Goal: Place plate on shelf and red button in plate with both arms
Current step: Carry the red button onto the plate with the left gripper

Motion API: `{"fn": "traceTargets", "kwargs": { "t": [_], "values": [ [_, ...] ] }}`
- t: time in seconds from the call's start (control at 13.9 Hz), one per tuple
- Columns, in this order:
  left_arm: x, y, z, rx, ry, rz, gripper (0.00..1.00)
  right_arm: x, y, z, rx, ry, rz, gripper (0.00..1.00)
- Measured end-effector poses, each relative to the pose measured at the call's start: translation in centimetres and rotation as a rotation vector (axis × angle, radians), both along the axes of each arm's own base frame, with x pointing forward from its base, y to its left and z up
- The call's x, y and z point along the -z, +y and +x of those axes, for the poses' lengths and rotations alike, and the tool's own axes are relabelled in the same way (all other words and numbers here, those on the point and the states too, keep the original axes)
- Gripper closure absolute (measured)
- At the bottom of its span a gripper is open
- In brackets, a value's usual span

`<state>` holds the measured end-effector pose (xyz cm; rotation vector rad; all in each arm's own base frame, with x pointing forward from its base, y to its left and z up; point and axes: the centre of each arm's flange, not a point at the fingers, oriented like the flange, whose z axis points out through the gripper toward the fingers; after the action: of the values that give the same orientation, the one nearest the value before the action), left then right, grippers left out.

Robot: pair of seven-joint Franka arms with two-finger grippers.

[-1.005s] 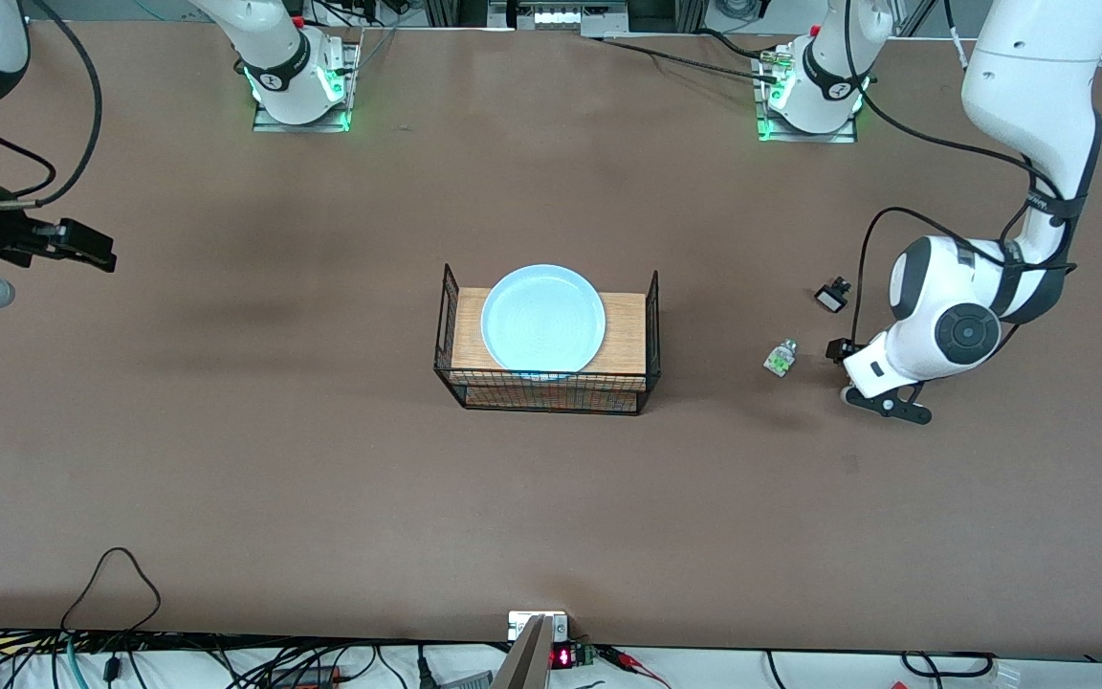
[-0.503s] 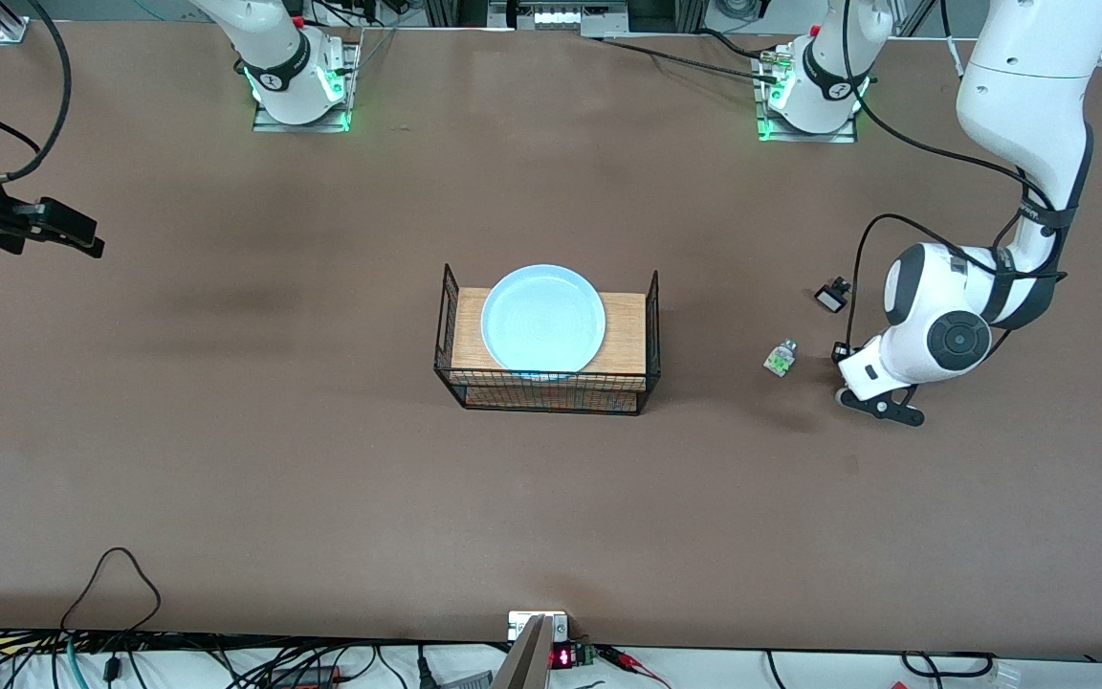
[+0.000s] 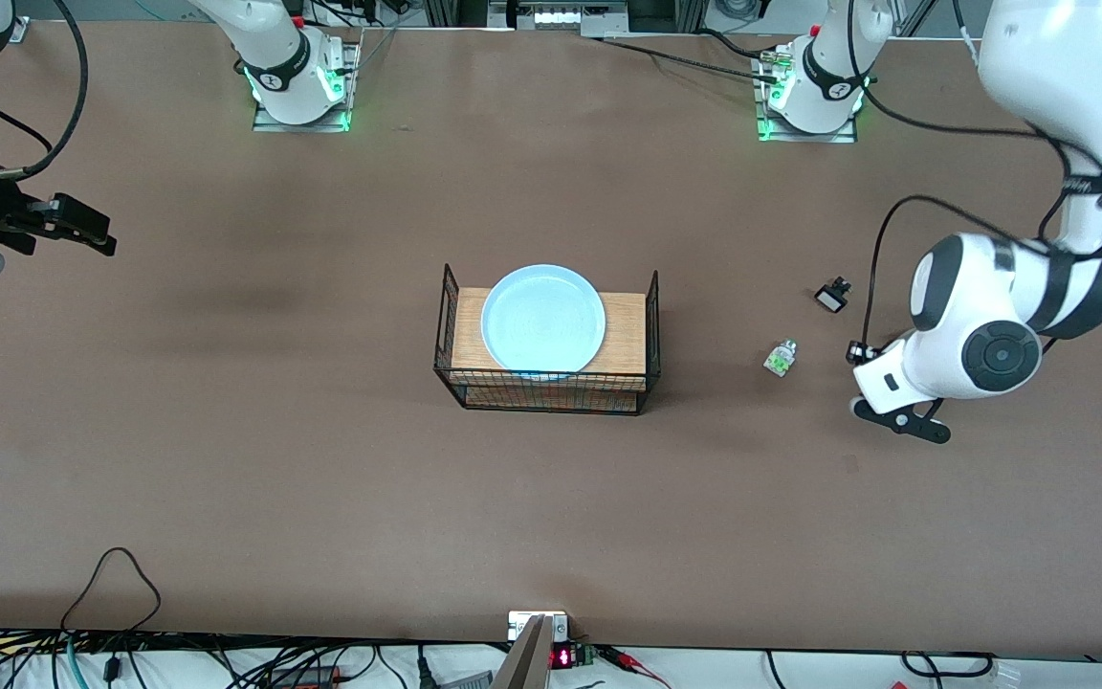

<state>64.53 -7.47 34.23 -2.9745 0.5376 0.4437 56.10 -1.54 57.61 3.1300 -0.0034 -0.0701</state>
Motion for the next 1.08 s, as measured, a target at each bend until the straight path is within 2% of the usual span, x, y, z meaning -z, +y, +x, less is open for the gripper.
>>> {"fn": "traceTargets", "kwargs": {
  "t": [0.14,0.22,0.36,0.5,0.79,1.08],
  "values": [
    [-5.6,-5.4,-0.2,0.016,-0.001,-0.041,0.59,0.0,0.0,0.0,0.000,0.000,0.000,0.00],
    [-7.5,-8.0,-0.6,-0.011,0.004,-0.101,0.59,0.0,0.0,0.0,0.000,0.000,0.000,0.00],
    [-10.2,-11.6,-0.9,-0.062,0.023,-0.277,0.59,0.0,0.0,0.0,0.000,0.000,0.000,0.00],
    [-12.1,-15.7,-1.7,-0.055,0.038,-0.417,0.59,0.0,0.0,0.0,-0.001,0.000,0.000,0.00],
    [-14.3,-29.1,-5.0,-0.161,-0.027,-0.442,0.59,0.2,0.3,0.1,-0.005,0.003,0.000,0.00],
    [-8.2,-37.1,-7.5,-0.158,-0.073,-0.355,0.59,0.9,1.4,0.4,-0.025,0.017,-0.002,0.00]
  ]
}}
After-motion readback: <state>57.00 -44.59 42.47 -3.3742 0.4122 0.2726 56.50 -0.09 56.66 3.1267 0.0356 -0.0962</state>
